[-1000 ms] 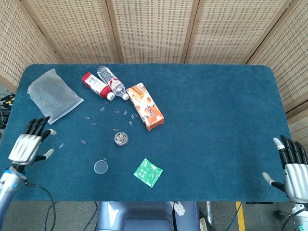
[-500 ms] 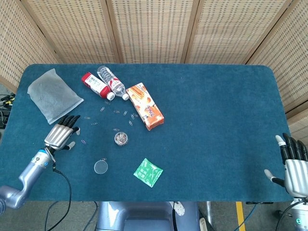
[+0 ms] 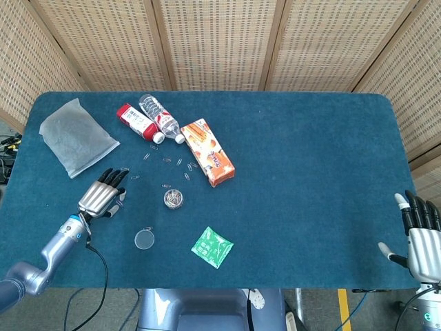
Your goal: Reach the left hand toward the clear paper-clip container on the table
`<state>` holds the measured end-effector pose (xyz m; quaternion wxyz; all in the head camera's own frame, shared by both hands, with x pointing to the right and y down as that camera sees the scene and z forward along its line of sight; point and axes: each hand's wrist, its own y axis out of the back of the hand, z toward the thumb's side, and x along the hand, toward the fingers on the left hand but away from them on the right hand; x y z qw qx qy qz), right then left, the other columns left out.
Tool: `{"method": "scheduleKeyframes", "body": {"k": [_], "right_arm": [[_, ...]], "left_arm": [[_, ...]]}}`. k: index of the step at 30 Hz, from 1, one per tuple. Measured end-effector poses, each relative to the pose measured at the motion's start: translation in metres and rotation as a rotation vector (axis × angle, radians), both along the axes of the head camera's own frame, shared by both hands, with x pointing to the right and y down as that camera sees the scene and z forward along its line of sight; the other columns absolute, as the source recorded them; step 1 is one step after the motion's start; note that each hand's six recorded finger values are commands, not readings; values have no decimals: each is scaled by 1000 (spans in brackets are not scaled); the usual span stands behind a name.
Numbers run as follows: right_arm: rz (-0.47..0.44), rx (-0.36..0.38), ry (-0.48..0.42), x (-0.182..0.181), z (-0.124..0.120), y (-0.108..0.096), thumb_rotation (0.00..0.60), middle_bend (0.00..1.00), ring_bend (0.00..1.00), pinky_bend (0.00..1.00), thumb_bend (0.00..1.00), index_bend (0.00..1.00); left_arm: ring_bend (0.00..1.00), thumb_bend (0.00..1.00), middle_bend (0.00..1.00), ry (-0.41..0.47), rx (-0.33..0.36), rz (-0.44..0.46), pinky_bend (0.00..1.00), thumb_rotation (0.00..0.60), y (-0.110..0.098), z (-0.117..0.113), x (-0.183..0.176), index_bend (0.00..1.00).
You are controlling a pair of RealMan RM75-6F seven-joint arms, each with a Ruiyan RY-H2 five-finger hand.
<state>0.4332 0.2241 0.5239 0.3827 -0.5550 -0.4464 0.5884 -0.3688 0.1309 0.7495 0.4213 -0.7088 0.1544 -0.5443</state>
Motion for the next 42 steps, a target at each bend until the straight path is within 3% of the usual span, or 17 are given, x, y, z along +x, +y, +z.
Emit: {"method": "scheduleKeyframes", "body": {"k": [18,27,36,42], "right_arm": [[4,-2,-4,1,0,0,600,0,0,0,0,14],[6,-1,-11,1,-1,0,600,0,0,0,0,14],[3,1,-17,1,-3,1,600,0,0,0,0,14],[2,2,-22,1,-3,1,600,0,0,0,0,14]], "left_arm": [[0,365,0,-25,-21,8,0,600,2,7,-2,519],[0,389,0,-29,-21,13,0,600,4,9,0,755],[0,394,0,-26,-11,2,0,600,3,6,-5,765],[0,398,0,20,21,-5,0,600,-5,-6,1,766]]}}
